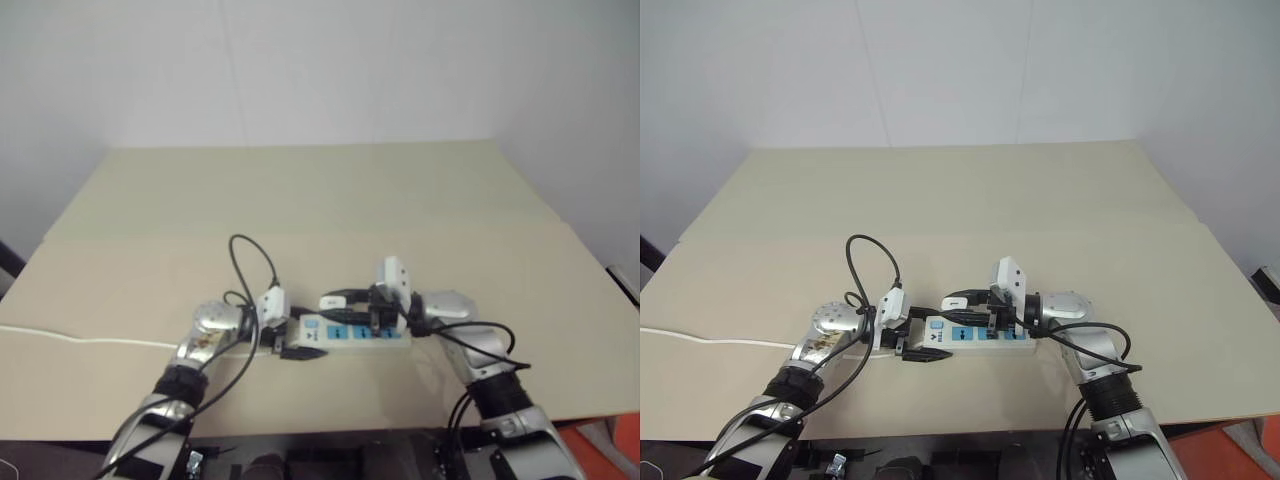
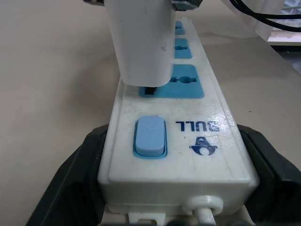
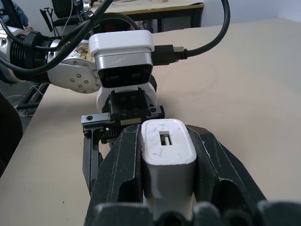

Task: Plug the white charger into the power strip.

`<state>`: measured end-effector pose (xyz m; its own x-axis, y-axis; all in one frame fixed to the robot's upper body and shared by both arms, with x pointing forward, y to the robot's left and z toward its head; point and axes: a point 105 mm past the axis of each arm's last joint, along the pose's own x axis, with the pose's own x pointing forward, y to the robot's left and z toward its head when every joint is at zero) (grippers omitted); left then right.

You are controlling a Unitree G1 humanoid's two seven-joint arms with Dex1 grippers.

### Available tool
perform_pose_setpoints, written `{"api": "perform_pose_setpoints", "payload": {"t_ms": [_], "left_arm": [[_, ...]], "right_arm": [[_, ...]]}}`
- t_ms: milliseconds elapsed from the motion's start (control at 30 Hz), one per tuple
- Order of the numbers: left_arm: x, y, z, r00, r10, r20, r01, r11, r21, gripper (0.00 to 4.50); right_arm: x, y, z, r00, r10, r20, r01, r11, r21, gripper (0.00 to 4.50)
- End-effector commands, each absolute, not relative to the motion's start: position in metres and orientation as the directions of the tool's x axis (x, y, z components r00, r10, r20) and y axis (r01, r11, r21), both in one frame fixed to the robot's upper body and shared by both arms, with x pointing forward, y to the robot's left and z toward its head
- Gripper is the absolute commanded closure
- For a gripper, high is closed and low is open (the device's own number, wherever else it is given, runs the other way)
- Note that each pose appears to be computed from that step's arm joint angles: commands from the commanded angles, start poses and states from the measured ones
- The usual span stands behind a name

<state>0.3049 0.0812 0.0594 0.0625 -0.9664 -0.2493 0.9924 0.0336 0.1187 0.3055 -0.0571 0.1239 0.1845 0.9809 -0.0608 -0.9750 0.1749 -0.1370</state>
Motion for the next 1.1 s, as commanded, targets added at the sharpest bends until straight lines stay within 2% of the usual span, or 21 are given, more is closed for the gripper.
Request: {"api": "perform_pose_setpoints", "payload": {"t_ms": [33,767,1100], "left_arm": [[0.301,0.087,0.052,0.049,-0.953,-0.298,0.994,0.019,0.104,1.19],[0.301,0.099,0.055,0.062,-0.945,-0.320,0.993,0.028,0.111,1.19],[0.299,0.104,0.057,0.075,-0.942,-0.328,0.992,0.039,0.116,1.19]], "right_arm": [[0.306,-0.061,0.126,0.198,0.979,-0.050,-0.968,0.187,-0.166,3.39],[0.307,-0.062,0.074,0.225,0.973,-0.058,-0.971,0.219,-0.090,3.39],[0.300,-0.067,0.050,0.145,0.978,-0.149,-0.989,0.141,-0.032,3.39]]}}
